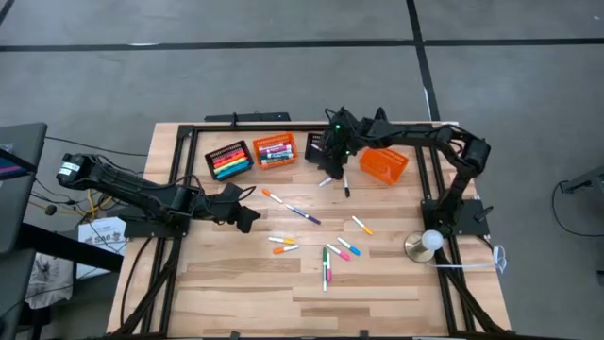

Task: Pick & Place Markers
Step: Put the dark blue small marker pen into the right black bin

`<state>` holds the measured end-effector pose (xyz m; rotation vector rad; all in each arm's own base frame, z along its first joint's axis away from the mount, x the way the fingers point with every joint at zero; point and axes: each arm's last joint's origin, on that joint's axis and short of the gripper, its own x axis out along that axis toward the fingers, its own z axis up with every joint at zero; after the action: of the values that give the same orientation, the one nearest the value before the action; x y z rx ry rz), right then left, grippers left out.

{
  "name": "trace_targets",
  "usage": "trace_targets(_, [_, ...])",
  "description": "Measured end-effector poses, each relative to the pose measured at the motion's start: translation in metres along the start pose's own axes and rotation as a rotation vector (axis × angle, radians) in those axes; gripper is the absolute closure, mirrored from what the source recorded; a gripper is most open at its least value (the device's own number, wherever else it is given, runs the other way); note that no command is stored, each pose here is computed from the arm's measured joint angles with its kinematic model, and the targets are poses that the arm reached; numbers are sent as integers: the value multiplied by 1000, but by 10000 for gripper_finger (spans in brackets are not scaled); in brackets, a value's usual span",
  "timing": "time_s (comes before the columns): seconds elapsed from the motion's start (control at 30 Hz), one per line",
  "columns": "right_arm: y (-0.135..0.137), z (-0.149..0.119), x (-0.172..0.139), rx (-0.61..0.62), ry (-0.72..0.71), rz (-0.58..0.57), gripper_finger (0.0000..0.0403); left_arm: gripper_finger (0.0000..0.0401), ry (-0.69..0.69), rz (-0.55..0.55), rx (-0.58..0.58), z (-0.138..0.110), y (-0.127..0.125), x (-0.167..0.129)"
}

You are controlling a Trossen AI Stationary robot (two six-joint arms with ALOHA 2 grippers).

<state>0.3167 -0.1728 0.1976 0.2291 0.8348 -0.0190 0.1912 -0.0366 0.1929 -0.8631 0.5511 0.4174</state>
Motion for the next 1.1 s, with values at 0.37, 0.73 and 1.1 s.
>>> trace_targets(0.37, [73, 14, -5, -144, -23, 263, 192, 280, 0, 0, 30, 0, 0, 0])
trace_targets(0.73, [144, 11, 12, -320, 26, 177, 206, 280, 0, 0, 38, 0, 0, 0])
trace_targets(1.1, [161, 12, 16, -162, 6, 15, 202, 280, 0, 0, 38, 0, 0, 0])
